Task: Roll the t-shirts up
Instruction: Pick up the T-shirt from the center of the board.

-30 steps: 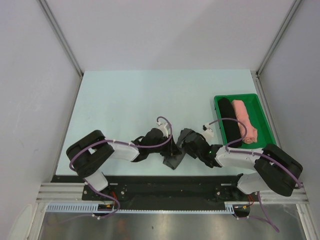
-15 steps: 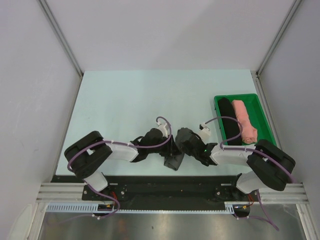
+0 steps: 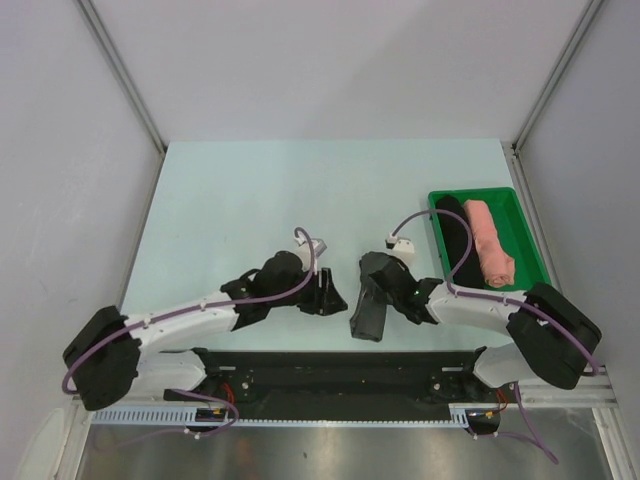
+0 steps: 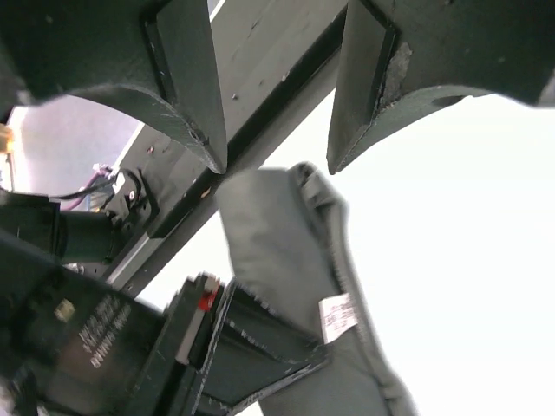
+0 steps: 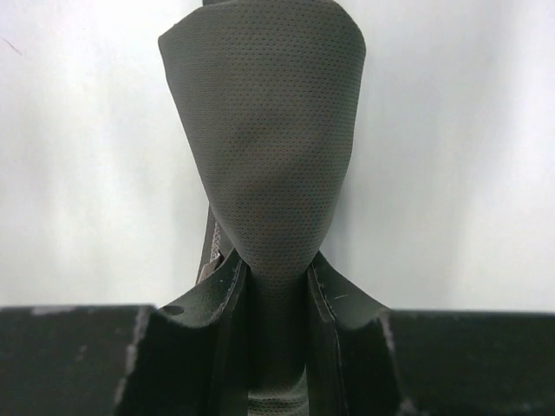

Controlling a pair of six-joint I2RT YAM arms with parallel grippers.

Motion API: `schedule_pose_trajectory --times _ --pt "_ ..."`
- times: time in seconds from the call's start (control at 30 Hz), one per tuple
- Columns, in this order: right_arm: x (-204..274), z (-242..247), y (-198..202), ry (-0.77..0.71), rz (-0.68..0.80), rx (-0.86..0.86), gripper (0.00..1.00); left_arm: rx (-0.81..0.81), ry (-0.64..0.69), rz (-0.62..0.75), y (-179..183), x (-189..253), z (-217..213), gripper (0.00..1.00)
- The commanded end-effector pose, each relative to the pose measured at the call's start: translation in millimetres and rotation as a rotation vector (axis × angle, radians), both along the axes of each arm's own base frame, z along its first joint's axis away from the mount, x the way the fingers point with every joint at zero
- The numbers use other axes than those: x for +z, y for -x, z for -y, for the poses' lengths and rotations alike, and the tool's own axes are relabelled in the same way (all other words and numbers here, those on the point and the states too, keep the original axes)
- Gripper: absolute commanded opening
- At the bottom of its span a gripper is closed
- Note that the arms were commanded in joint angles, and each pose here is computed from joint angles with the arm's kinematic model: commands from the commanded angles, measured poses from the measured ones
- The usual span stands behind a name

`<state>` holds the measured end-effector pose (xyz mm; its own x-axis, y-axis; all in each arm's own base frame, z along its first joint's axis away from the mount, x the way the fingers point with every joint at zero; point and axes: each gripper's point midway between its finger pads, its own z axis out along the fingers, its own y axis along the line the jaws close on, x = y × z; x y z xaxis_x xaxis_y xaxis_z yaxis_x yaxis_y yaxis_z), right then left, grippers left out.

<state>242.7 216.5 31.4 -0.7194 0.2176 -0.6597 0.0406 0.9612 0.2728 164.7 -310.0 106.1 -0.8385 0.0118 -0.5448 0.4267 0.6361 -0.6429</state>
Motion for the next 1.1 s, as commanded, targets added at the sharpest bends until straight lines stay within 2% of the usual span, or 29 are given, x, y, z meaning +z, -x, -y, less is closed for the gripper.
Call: schedule_pose_trajectory --times 0.0,0.2,0.23,0.3,0.37,0.57,0.67,0.73,0.87,1.0,1.07 --pt "14.7 19.2 -10.1 0.167 0.04 0.179 0.0 -0.027 -0.055 0.085 -2.8 23.4 -21.9 0.55" --pt "46.9 22.3 -25.1 0.154 0.128 0.337 0.0 -0.08 -0.061 0.16 -2.7 50.6 -32.6 0.55" --pt "51.1 34.3 -32.0 0.171 0.126 0.328 0.0 -0.086 -0.068 0.171 -3.1 52.8 -34.1 0.55" --pt "71.3 31.5 -41.0 0.131 0.146 0.383 0.0 -0.096 -0.078 0.195 -4.3 57.6 -38.1 0.55" --pt "81.0 54.1 -47.1 0.194 0.13 0.379 0.0 -0.108 -0.075 0.205 -3.8 60.4 -39.6 0.55" --pt "155.0 86.8 -71.3 0.162 0.293 0.449 0.0 -0.167 -0.043 0.196 5.7 64.8 -40.9 0.55" --pt "186.3 121.9 -83.8 0.145 0.362 0.452 0.0 -0.193 -0.056 0.216 9.9 68.1 -47.3 0.55" --pt "196.2 155.4 -96.2 0.176 0.391 0.37 0.0 -0.205 -0.051 0.234 12.1 74.9 -49.2 0.54" --pt "208.9 171.0 -115.4 0.089 0.448 0.367 0.0 -0.204 -0.051 0.265 12.8 77.8 -58.9 0.55" --pt "212.0 192.6 -139.4 0.089 0.461 0.32 0.0 -0.22 -0.044 0.28 15.4 78.2 -68.4 0.54" --pt "226.4 204.7 -145.7 0.037 0.502 0.316 0.0 -0.226 -0.044 0.297 17.1 81.3 -73.2 0.54"
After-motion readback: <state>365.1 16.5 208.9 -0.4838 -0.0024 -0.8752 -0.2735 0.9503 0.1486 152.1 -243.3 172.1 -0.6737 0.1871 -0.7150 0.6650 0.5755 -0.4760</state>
